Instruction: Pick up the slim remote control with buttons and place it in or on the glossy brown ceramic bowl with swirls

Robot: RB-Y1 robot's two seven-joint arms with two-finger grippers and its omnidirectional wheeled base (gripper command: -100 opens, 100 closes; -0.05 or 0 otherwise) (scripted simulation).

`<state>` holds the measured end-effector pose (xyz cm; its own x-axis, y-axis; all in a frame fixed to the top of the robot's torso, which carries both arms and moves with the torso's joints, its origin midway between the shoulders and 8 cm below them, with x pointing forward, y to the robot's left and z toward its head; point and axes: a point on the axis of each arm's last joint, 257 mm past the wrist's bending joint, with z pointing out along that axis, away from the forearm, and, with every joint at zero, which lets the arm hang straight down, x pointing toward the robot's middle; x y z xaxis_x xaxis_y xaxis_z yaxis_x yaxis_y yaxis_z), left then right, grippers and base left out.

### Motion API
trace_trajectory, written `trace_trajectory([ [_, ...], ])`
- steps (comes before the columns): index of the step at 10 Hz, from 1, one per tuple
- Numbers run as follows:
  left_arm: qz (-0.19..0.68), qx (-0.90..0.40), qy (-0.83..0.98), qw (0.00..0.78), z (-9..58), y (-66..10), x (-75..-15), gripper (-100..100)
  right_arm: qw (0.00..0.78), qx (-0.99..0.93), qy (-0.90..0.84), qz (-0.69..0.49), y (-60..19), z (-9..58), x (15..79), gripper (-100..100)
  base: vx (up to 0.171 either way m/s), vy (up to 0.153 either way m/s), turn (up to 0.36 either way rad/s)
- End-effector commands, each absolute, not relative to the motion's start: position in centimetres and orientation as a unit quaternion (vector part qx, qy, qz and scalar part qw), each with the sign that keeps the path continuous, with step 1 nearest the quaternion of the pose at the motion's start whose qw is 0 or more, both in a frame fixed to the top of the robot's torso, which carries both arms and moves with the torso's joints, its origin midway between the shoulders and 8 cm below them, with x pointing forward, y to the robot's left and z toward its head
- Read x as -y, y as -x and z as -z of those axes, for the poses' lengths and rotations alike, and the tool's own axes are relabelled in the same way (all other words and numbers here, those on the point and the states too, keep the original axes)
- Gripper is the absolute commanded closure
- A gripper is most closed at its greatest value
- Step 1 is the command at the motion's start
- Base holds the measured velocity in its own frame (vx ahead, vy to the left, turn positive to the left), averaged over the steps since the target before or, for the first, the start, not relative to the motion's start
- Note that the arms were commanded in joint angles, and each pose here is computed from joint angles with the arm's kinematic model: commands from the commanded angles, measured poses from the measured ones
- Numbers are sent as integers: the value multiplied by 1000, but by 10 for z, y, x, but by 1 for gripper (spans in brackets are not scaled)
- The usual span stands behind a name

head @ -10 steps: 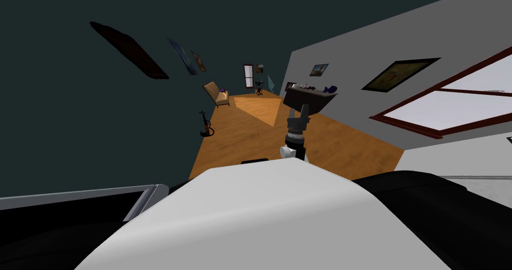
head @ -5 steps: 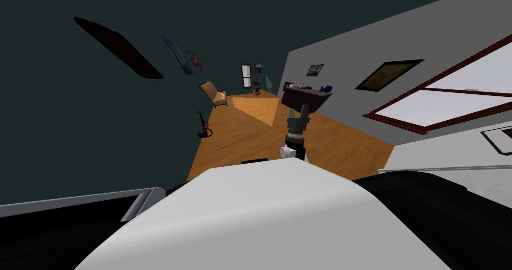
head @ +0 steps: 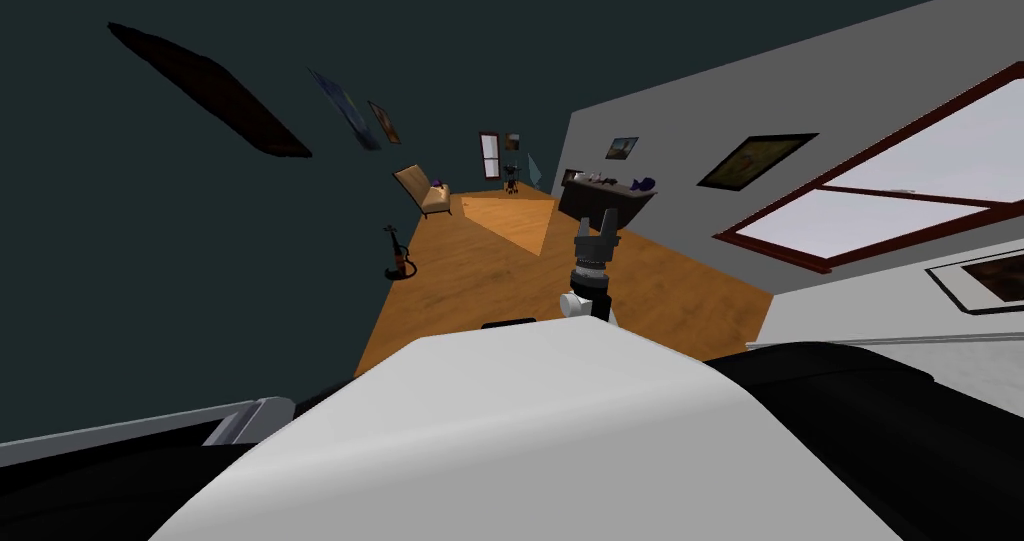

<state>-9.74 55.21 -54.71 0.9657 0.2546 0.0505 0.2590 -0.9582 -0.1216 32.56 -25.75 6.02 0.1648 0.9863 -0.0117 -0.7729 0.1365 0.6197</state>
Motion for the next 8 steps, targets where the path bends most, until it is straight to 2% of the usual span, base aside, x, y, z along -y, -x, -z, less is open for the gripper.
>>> trace_trajectory([
  [1,21,125,989,73,535,93,-563,100,722,-216,-247,-609,-326,-60,258,0,75,-121,-15],
  [2,21,125,989,73,535,93,-563,100,722,-216,-247,-609,-326,-60,258,0,11,-39,-5],
  [3,32,121,988,90,517,83,-591,100,722,-216,-247,-609,-326,-60,258,0,56,-69,-51],
  [5,37,119,988,97,508,77,-603,100,722,-216,-247,-609,-326,-60,258,0,105,-99,-43],
  [8,56,110,986,110,477,50,-641,100,722,-216,-247,-609,-326,-60,258,0,119,-40,-35],
])
